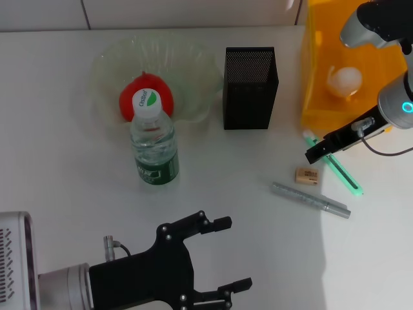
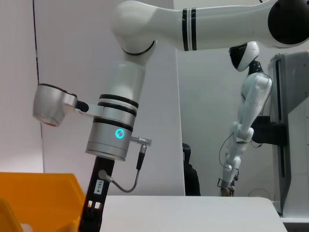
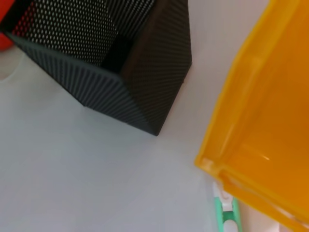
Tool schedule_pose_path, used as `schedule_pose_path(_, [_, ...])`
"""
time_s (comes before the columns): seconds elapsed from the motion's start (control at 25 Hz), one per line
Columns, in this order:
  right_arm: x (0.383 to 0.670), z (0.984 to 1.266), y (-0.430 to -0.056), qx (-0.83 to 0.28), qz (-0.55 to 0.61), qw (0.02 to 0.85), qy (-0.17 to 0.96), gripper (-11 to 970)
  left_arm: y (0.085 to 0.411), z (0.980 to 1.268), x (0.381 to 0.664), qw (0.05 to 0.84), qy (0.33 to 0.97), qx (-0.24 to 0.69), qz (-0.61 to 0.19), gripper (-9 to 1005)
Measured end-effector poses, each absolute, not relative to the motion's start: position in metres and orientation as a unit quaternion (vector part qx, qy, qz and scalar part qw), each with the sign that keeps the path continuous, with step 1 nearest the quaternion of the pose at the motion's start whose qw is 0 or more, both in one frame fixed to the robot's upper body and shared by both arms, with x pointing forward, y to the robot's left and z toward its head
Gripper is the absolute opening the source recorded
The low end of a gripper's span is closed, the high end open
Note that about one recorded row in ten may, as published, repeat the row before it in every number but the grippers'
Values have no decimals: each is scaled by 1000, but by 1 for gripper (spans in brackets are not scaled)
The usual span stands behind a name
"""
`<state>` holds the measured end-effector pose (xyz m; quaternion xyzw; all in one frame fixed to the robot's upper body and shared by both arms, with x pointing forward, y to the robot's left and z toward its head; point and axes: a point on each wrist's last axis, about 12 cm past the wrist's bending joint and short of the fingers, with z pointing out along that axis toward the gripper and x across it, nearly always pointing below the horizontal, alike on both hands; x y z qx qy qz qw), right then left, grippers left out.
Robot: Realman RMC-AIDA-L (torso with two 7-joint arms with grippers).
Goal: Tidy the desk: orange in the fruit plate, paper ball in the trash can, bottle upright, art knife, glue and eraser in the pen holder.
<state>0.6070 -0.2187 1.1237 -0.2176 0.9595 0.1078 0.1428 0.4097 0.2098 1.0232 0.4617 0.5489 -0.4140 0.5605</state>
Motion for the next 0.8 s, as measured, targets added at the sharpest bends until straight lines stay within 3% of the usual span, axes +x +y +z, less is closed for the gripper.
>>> schedule_pose_path(0.24, [609,1122,-218,-215,107,145,960,723,210,1023,409,560,550,460,-414,812])
schedule_pose_path(0.52, [609,1121,-216,-220,106,141,959,494,211,1022,409,560,551,460,-414,813])
schedule_pose_path(0.8, [610,1119,-215,-223,104,141,959,412,211,1023,409,561,551,460,-413,812])
